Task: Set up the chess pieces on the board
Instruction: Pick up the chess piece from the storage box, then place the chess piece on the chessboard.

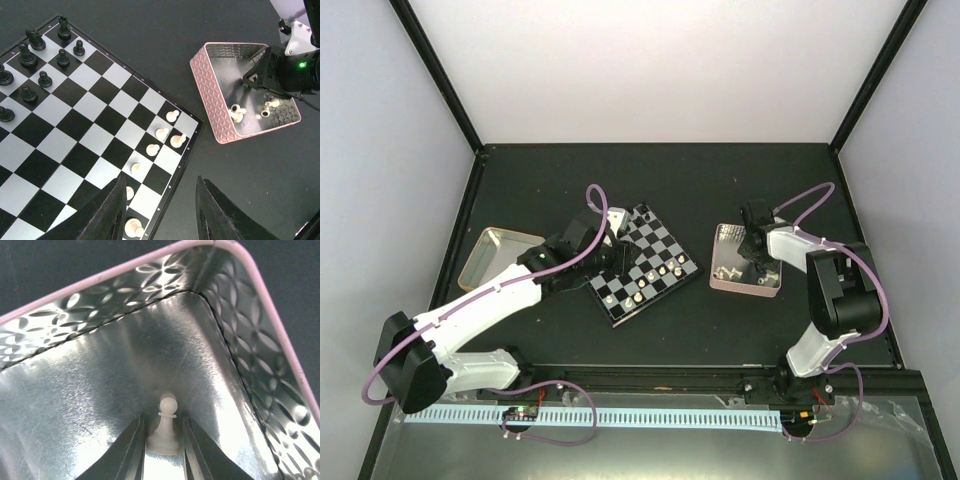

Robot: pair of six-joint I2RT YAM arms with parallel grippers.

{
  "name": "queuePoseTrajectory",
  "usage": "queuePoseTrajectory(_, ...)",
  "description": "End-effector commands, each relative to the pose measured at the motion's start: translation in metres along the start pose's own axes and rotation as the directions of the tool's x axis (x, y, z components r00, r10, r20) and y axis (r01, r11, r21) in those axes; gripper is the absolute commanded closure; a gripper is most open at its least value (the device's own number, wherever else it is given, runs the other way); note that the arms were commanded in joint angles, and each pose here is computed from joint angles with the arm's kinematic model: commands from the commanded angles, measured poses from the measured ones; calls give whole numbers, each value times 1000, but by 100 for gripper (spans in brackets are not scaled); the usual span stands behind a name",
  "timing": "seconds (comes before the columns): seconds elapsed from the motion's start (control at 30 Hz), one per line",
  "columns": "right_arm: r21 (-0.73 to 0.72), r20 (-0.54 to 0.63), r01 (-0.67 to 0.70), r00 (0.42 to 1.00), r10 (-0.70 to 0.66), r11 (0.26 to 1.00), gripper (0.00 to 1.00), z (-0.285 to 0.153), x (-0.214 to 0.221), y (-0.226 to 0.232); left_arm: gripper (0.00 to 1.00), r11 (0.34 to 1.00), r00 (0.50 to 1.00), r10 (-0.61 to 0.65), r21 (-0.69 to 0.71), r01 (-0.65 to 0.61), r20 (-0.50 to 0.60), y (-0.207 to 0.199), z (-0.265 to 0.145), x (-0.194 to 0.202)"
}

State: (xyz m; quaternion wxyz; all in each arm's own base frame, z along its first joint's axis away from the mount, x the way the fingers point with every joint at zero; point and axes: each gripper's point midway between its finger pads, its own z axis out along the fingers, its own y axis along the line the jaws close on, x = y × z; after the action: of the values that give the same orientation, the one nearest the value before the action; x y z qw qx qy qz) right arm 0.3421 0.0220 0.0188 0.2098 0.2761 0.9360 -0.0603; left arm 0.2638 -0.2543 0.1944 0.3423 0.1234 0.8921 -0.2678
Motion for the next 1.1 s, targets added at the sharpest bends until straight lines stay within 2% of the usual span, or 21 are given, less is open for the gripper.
queuePoseTrajectory(0.0,-18,-6,-3,1000,3,1000,80,-2,3,-2,61,1000,1000,-2,19,1,17,-3,-1,-4)
queuePoseTrajectory(0.2,-82,22,28,999,-26,996,89,-12,-3,7,60,1000,1000,-13,22,13,26,-3,-4,-6)
queuePoseTrajectory(0.33,-273,125,105,989,-73,956,90,-51,-16,36,58,999,999,-29,45,27,41,-7,-10,-12)
queuePoseTrajectory(0.4,-411,185,189,975,-121,892,90,-81,-18,61,55,997,998,-48,69,44,51,-11,-14,-16)
queuePoseTrajectory(0.5,-616,317,363,927,-202,699,90,-141,-8,100,51,987,994,-85,139,75,65,-19,-22,-26)
queuePoseTrajectory(0.6,-768,438,496,868,-234,406,89,-207,16,129,47,965,989,-126,239,105,76,-31,-34,-36)
queuePoseTrajectory(0.7,-814,537,571,809,-238,107,87,-265,46,140,42,928,983,-161,351,122,84,-46,-51,-48)
queuePoseTrajectory(0.77,-797,594,603,772,-229,-33,87,-293,62,140,38,893,983,-172,432,126,69,-58,-62,-52)
queuePoseTrajectory(0.9,-741,671,621,700,-243,-257,87,-334,91,137,31,820,985,-171,559,124,32,-81,-80,-56)
queuePoseTrajectory(1.07,-678,730,615,630,-267,-402,87,-357,118,134,30,737,984,-152,652,178,-97,-102,-86,-50)
